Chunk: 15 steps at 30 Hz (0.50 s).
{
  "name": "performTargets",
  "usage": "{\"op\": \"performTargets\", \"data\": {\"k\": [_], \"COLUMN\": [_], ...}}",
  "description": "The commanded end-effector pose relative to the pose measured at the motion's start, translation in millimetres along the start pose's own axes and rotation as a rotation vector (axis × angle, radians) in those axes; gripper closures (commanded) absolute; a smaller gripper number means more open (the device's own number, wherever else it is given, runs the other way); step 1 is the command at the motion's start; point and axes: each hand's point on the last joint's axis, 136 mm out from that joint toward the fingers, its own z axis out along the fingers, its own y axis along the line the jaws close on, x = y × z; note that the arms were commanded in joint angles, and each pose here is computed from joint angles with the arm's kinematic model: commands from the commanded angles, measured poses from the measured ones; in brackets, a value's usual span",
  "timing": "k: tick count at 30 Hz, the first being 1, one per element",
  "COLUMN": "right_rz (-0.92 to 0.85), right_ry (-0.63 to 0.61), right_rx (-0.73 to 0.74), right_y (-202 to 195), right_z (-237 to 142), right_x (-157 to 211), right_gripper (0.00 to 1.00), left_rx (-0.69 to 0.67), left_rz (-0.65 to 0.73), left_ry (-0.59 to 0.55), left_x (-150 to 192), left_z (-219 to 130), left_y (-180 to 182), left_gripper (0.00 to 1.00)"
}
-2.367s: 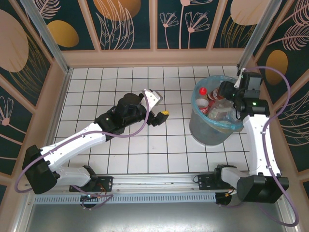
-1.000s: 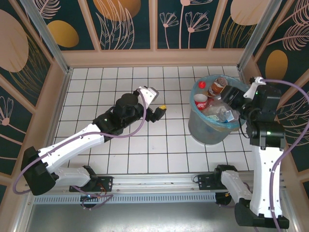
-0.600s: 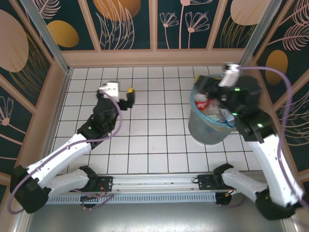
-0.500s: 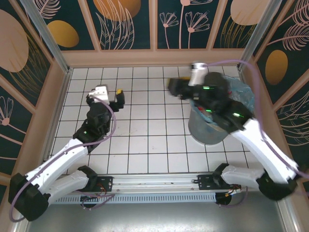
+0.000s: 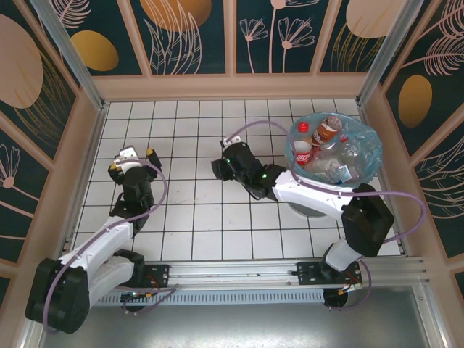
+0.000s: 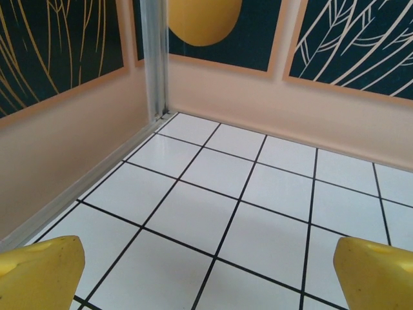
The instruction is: Put the plastic bottles in the bin
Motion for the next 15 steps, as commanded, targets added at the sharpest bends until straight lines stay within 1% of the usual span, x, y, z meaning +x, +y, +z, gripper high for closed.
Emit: {"op": "performTargets", "data": {"k": [1,5,9,15], "right_rz": [0.013,0.000,0.044,0.059], "right_ry": [-0.100,-0.111,-0.141,-0.164], "right_rx": [0.114,0.232,0.274,0.344], "right_y": [-34,-82,-124,-171], "right_z": [-1,-1,-12,-30], "right_x": [-6,10,13,16], "right_gripper": [0.43,0.45,0.46,0.46], "left_rx": [0.013,-0.018,-0.034,-0.034], "left_rz": [-0.054,-0.032,-0.035,-0.026], "left_ry": [-0.064,-0.064,-0.070,-0.060], "left_x": [-9,-1,3,6], "left_z": [4,8,10,13], "left_y": [0,10,17,17], "left_gripper": [0.02,0.02,0.02,0.02]}}
